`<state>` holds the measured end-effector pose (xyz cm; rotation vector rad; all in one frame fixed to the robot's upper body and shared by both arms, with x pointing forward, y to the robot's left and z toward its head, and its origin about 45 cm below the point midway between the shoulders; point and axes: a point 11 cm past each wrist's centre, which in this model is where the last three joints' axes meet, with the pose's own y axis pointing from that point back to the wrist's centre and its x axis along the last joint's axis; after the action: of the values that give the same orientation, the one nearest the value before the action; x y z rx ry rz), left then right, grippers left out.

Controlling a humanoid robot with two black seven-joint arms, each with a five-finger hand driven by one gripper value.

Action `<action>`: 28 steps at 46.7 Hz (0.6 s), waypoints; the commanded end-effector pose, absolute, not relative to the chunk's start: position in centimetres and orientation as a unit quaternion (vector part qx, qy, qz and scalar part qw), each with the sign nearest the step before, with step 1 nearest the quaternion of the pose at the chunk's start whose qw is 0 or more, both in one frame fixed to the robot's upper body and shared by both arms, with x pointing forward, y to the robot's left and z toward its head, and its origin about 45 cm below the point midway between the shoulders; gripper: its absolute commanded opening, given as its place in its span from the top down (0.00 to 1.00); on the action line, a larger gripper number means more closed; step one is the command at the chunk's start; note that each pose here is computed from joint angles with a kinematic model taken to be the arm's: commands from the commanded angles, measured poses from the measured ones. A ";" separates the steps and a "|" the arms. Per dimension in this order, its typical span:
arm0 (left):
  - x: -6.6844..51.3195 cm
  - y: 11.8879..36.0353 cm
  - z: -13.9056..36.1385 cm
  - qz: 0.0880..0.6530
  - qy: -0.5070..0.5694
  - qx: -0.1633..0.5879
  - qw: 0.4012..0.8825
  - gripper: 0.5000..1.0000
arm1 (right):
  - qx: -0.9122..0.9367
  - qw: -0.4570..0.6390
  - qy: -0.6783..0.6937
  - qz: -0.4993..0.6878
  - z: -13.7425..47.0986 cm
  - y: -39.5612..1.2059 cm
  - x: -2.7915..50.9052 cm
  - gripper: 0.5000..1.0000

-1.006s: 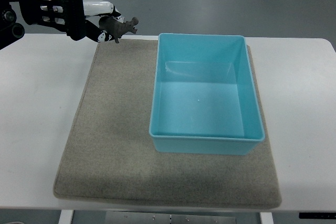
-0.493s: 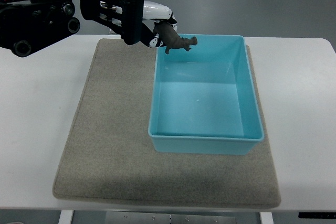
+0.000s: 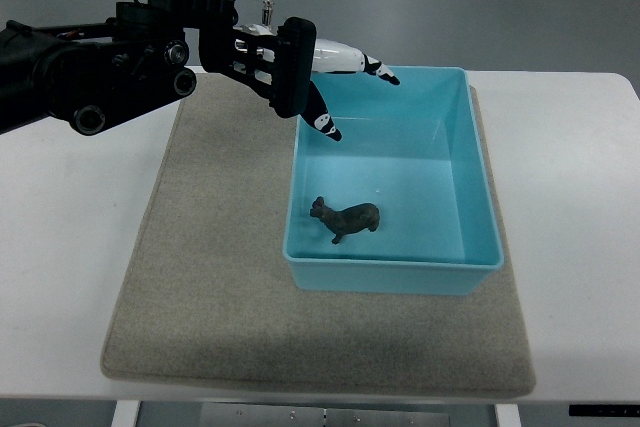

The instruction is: Place brown hippo in blue box with left hand

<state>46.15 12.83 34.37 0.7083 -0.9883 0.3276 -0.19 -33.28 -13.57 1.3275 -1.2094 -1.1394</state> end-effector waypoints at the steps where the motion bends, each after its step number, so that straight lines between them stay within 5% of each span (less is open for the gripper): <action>1: 46.9 14.9 35.9 0.199 -0.434 0.314 0.821 0.01 | 0.546 0.486 -0.497 -0.468 -13.6 -33.3 -0.2 0.13; 17: 49.4 24.4 38.3 0.403 -0.203 0.184 0.873 0.00 | 0.546 0.486 -0.497 -0.468 -13.6 -33.3 -0.2 0.13; 28: 49.5 28.4 35.5 0.447 -0.048 0.118 0.885 0.00 | 0.546 0.486 -0.497 -0.468 -13.6 -33.3 -0.2 0.13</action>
<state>49.44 27.21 36.21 0.2810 -0.1863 0.8993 -0.16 -33.29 -13.57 1.3277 -1.2097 -1.1389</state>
